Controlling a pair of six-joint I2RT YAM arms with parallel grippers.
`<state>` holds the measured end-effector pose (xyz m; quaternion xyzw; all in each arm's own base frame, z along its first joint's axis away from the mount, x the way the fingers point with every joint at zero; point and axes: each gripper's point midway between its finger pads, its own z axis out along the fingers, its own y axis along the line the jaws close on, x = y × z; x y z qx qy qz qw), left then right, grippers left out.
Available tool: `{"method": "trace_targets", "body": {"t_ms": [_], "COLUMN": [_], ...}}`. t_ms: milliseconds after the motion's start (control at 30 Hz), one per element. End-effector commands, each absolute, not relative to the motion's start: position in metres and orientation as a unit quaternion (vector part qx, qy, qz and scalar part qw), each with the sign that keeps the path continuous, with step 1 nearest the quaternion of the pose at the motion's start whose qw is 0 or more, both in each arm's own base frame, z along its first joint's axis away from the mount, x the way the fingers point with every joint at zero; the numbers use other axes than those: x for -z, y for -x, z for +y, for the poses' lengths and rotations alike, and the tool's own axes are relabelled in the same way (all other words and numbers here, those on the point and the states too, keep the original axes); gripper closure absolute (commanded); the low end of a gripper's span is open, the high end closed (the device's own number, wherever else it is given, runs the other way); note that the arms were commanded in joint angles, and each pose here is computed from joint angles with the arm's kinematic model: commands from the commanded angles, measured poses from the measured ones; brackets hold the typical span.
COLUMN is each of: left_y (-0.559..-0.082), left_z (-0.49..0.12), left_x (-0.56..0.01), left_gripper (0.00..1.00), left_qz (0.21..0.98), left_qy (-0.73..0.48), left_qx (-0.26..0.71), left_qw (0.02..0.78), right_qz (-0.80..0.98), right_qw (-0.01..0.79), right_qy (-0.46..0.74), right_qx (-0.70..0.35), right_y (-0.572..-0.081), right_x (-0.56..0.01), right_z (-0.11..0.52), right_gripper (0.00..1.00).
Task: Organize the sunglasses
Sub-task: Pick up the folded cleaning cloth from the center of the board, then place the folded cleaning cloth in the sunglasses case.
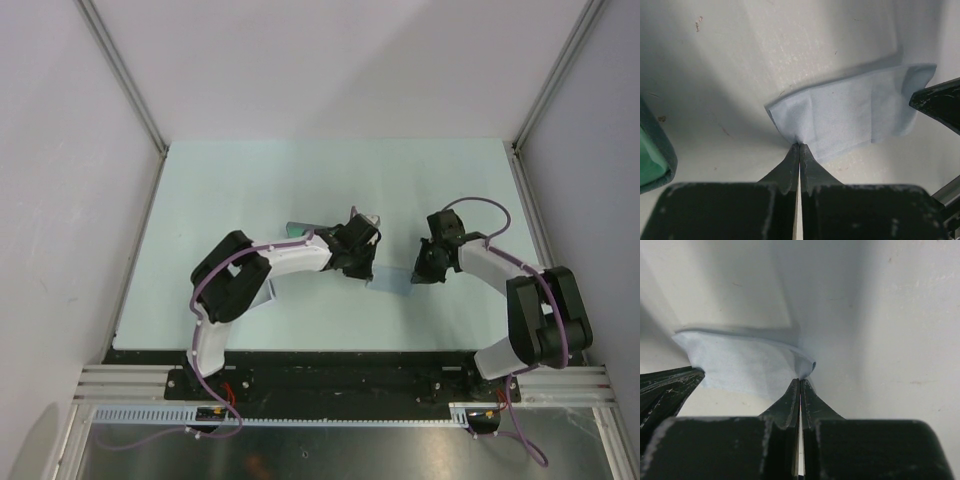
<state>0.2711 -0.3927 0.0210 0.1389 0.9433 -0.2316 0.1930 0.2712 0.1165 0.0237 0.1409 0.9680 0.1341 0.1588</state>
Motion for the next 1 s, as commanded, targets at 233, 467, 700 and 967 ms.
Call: {"method": "trace_targets", "body": {"t_ms": [233, 467, 700, 967], "left_y": [-0.287, -0.282, -0.286, -0.297], "left_z": [-0.394, -0.379, -0.351, -0.316], "left_x": [-0.099, -0.107, -0.105, -0.108], "left_gripper": [1.0, 1.0, 1.0, 1.0], "left_qz": [0.913, 0.914, 0.919, 0.922], "left_qy": [-0.144, -0.133, -0.112, -0.091], "left_qx": [0.265, 0.259, 0.229, 0.213], "left_qw": [0.274, 0.283, 0.3, 0.311], "right_qz": [0.956, 0.95, 0.946, 0.946], "right_qw": [0.208, 0.226, 0.238, 0.233], "right_qy": [-0.137, -0.131, -0.121, -0.108], "right_qx": [-0.153, -0.17, -0.181, -0.196], "right_y": [-0.283, -0.29, -0.299, -0.308], "right_x": [-0.066, -0.083, -0.095, -0.101], "right_z": [0.127, 0.142, 0.158, 0.193], "right_gripper": [1.0, 1.0, 1.0, 1.0]}}
